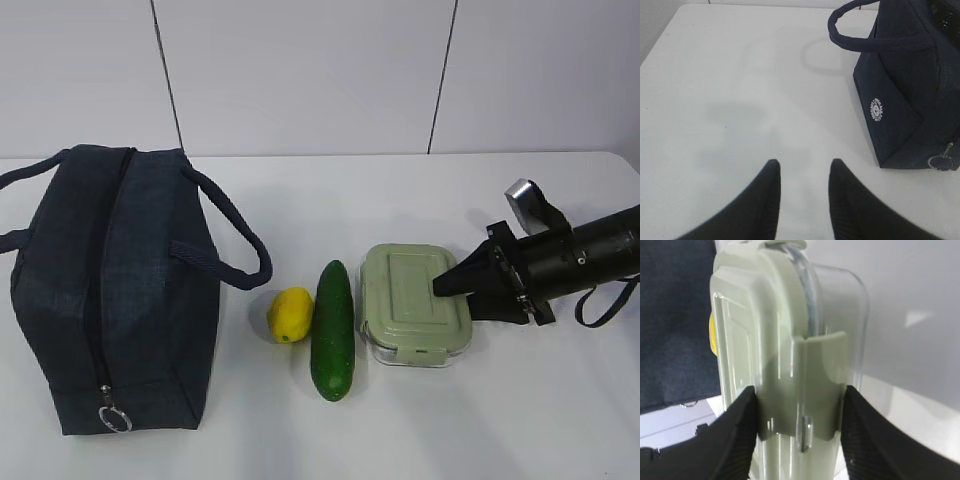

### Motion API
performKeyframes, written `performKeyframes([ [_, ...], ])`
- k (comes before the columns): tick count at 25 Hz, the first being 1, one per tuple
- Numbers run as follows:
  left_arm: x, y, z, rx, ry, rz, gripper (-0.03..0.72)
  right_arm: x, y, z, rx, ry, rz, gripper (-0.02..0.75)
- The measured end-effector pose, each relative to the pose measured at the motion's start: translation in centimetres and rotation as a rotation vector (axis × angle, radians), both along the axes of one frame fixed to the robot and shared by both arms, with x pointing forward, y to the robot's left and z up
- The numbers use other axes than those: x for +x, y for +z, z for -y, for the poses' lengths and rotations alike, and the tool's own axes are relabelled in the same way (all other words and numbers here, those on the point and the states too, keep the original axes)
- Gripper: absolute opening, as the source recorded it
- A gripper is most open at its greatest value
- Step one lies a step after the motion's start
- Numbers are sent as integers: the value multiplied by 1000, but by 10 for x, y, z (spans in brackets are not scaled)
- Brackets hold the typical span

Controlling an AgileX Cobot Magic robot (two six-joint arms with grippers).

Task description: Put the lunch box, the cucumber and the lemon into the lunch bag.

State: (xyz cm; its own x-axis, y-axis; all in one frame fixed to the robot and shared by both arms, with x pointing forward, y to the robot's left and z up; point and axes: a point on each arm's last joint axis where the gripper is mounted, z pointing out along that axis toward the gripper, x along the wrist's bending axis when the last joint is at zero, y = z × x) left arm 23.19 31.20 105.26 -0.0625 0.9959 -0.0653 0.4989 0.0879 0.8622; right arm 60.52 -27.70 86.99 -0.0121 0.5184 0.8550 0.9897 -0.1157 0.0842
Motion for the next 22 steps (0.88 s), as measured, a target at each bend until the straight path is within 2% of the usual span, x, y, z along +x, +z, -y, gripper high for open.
performKeyframes([
  [14, 0, 0, 0, 0, 0, 0, 235, 0, 0, 0, 9, -26, -45, 351],
  [22, 0, 0, 0, 0, 0, 0, 235, -1, 7, 1, -10, -14, -29, 351],
])
